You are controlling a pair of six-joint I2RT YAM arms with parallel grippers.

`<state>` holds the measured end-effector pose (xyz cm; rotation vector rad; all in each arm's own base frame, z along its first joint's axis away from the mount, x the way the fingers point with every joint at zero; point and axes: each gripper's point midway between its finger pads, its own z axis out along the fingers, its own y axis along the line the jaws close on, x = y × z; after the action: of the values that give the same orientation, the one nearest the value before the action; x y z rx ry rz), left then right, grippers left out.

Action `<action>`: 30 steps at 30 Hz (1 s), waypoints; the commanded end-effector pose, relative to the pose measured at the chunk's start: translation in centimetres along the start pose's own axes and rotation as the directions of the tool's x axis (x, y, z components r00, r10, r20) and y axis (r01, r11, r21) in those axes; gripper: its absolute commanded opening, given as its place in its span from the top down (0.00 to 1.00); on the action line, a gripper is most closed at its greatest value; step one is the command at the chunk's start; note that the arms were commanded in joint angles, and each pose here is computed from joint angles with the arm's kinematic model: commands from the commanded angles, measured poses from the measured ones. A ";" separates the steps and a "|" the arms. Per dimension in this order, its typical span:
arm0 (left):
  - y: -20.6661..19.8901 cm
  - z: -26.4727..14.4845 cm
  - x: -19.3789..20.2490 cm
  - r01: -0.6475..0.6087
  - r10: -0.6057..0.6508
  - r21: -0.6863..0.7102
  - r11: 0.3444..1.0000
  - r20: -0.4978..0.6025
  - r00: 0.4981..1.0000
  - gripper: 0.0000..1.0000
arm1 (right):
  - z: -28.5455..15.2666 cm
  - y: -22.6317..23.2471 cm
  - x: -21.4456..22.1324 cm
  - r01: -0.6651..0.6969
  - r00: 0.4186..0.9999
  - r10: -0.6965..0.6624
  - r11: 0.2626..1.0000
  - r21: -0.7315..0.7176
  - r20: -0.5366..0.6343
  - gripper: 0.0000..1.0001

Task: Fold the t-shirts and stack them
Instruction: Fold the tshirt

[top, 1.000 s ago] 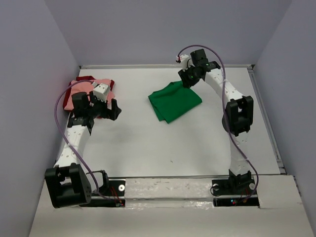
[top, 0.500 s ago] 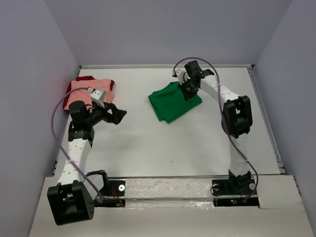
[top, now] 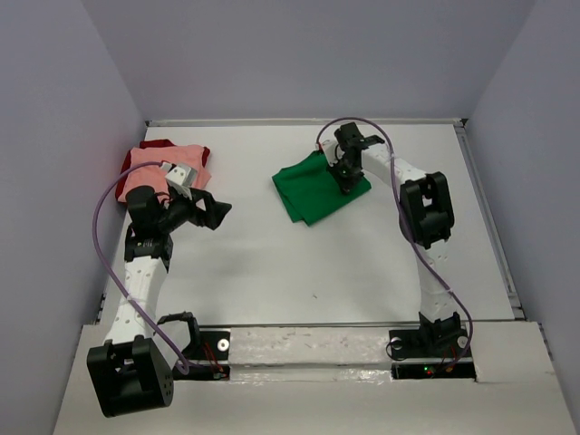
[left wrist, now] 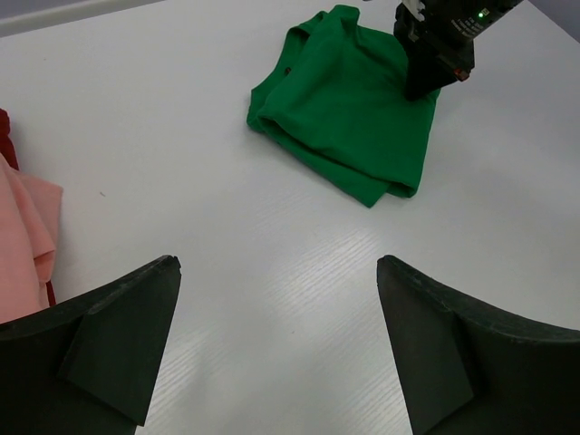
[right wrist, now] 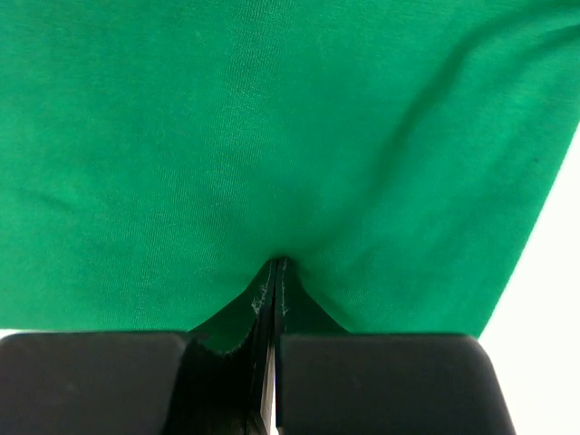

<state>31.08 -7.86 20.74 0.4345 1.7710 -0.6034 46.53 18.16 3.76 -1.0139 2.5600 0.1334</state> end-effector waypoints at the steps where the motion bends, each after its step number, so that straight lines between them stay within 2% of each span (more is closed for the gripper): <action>1: 0.2 -0.2 -2.0 -0.056 0.057 -0.007 0.998 0.040 0.998 0.01 | 1.3 0.1 1.5 0.013 0.999 -0.013 1.000 0.001 -0.039 1.00; 6: 0.0 -0.4 -2.1 -0.054 0.054 -0.004 0.999 0.034 0.998 0.01 | 1.0 1.7 4.1 0.003 0.997 -0.006 0.999 -0.042 -0.074 1.00; 10: -0.1 -0.6 -2.7 -0.068 0.068 -0.012 0.998 0.038 0.997 0.01 | 0.1 3.2 4.5 -0.001 0.997 -0.005 0.996 -0.087 -0.071 1.00; 25: 0.1 -0.4 -3.1 -0.059 0.060 -0.011 0.998 0.025 0.998 0.01 | -3.5 8.2 1.8 0.078 0.997 -0.081 0.982 -0.174 -0.008 1.00; 30: 0.0 -0.6 -3.2 -0.065 0.065 -0.010 0.998 0.030 0.997 0.01 | -4.0 7.7 1.6 0.097 0.995 -0.100 0.987 -0.132 -0.017 1.00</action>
<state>31.24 -7.50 21.46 0.4347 1.7916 -0.5782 38.77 21.37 3.18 -1.1966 2.5985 0.2766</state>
